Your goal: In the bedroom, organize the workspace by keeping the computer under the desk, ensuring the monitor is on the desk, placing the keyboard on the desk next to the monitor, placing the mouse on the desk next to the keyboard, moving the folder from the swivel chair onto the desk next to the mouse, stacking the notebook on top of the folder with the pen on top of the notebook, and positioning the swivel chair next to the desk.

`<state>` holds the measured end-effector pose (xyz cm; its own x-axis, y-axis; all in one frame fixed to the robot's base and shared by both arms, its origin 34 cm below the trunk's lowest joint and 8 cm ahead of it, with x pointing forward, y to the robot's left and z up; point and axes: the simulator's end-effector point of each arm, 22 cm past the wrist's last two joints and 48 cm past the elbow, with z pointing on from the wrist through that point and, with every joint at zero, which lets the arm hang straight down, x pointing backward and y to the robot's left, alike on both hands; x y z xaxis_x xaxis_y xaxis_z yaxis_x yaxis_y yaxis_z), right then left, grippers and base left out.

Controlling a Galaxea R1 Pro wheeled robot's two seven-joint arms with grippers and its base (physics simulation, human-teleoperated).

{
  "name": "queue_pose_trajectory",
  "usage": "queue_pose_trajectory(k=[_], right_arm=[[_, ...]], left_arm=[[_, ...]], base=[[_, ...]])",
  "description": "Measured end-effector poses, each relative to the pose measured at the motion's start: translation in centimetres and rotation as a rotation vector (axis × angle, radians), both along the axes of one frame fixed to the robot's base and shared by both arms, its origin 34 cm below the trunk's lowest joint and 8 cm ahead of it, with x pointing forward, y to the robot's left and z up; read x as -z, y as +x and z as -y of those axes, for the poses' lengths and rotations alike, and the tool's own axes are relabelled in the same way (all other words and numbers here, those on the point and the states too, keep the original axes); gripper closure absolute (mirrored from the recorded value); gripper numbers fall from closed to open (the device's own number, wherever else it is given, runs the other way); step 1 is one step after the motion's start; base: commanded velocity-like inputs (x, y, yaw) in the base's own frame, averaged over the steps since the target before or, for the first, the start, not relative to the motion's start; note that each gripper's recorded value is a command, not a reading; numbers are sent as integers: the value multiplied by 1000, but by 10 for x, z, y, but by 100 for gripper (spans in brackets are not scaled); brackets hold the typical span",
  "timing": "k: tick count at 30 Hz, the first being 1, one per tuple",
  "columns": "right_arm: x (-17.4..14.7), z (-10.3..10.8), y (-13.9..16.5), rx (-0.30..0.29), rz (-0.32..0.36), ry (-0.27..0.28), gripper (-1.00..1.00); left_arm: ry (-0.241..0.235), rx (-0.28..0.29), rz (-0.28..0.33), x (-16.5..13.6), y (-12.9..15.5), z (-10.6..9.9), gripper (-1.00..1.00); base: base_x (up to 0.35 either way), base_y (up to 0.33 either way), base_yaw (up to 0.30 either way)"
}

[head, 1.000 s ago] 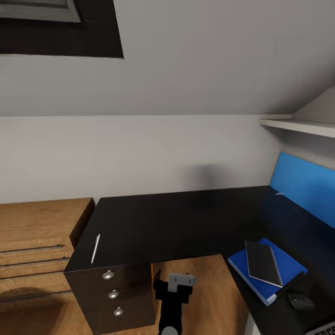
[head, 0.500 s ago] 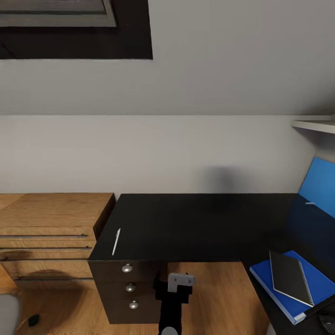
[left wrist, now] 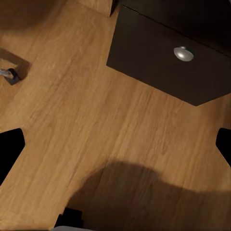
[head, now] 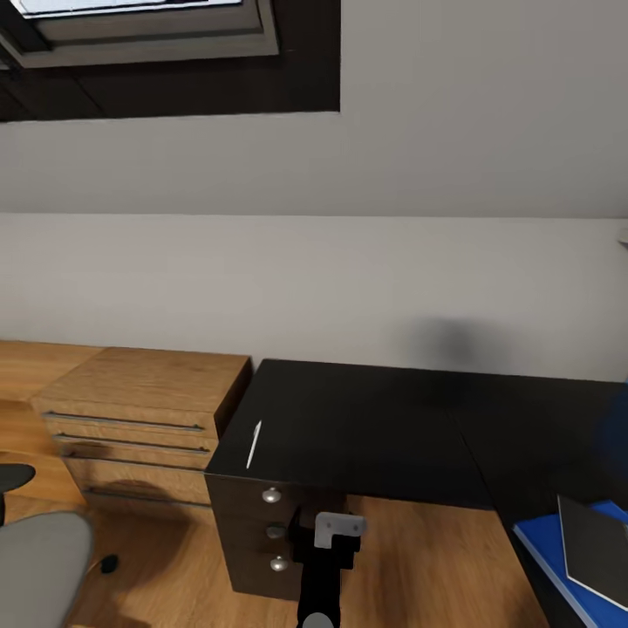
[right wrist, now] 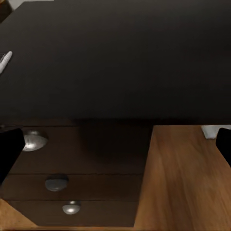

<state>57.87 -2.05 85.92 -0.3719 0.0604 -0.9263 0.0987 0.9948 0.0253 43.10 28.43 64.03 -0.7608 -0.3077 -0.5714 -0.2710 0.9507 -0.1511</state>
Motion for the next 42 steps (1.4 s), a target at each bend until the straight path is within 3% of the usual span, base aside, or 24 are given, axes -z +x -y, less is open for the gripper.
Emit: queue_pose_trajectory(k=[16, 42], right_arm=[[2, 0, 0, 0, -3, -3, -100], [10, 1, 1, -7, -6, -26, -100]], left_arm=[[1, 0, -7, 2, -2, -1, -100], [1, 0, -39, 11, -10, -1, -100]], base=[[0, 0, 268], [0, 0, 165]])
